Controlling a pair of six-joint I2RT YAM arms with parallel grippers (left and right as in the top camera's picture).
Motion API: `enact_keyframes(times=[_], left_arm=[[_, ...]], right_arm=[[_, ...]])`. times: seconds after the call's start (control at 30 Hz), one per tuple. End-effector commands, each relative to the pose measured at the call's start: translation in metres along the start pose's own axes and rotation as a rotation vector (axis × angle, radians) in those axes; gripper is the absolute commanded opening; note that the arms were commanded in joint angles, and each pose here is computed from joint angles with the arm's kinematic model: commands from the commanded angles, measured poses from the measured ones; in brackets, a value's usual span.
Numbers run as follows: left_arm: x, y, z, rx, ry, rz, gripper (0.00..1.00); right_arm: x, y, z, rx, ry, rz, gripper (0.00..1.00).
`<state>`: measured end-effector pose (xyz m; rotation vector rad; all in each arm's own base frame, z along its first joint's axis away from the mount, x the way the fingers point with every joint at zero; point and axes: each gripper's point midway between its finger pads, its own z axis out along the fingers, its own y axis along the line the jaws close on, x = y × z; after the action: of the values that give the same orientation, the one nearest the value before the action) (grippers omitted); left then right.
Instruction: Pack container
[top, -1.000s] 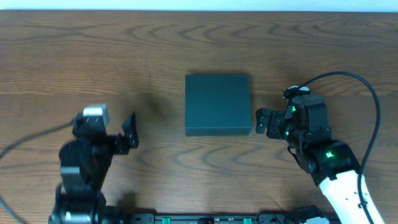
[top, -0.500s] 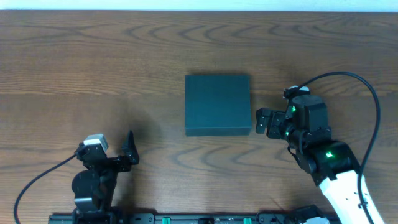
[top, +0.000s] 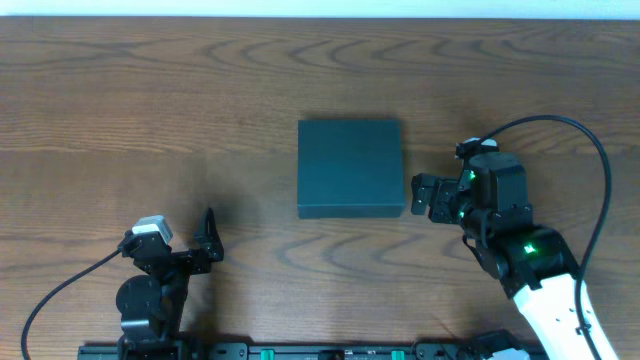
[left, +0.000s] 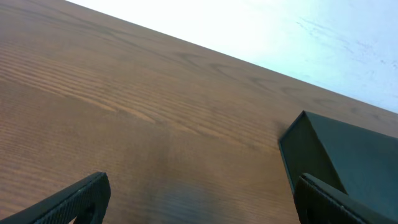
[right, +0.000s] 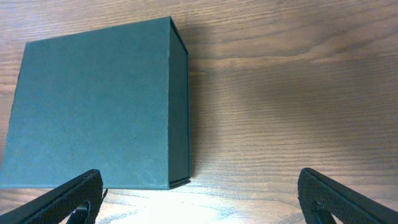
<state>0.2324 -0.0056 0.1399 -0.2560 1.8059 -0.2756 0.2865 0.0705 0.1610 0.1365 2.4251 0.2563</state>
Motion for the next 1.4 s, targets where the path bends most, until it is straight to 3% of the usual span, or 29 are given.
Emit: enact_keyframes(times=[0.0, 0.47, 0.57, 0.7, 1.1, 1.37], left_arm=[[0.01, 0.005, 0.003, -0.013, 0.019, 0.003, 0.95], [0.01, 0.005, 0.003, -0.013, 0.019, 0.003, 0.95], [0.01, 0.005, 0.003, -0.013, 0.019, 0.003, 0.95], [0.01, 0.005, 0.003, -0.013, 0.019, 0.003, 0.95], [0.01, 0.005, 0.003, -0.013, 0.019, 0.003, 0.95], [0.01, 0.005, 0.003, -0.013, 0.019, 0.003, 0.96]], right_arm=[[-0.002, -0.003, 0.0, 0.011, -0.006, -0.005, 0.99], [-0.002, -0.003, 0.0, 0.011, -0.006, -0.005, 0.99], [0.0, -0.019, -0.003, 0.102, -0.007, -0.11, 0.99], [0.015, -0.035, -0.022, 0.144, -0.08, -0.221, 0.99], [0.077, -0.053, -0.015, 0.046, -0.35, -0.192, 0.99], [0.076, -0.053, -0.018, 0.015, -0.467, -0.182, 0.99]])
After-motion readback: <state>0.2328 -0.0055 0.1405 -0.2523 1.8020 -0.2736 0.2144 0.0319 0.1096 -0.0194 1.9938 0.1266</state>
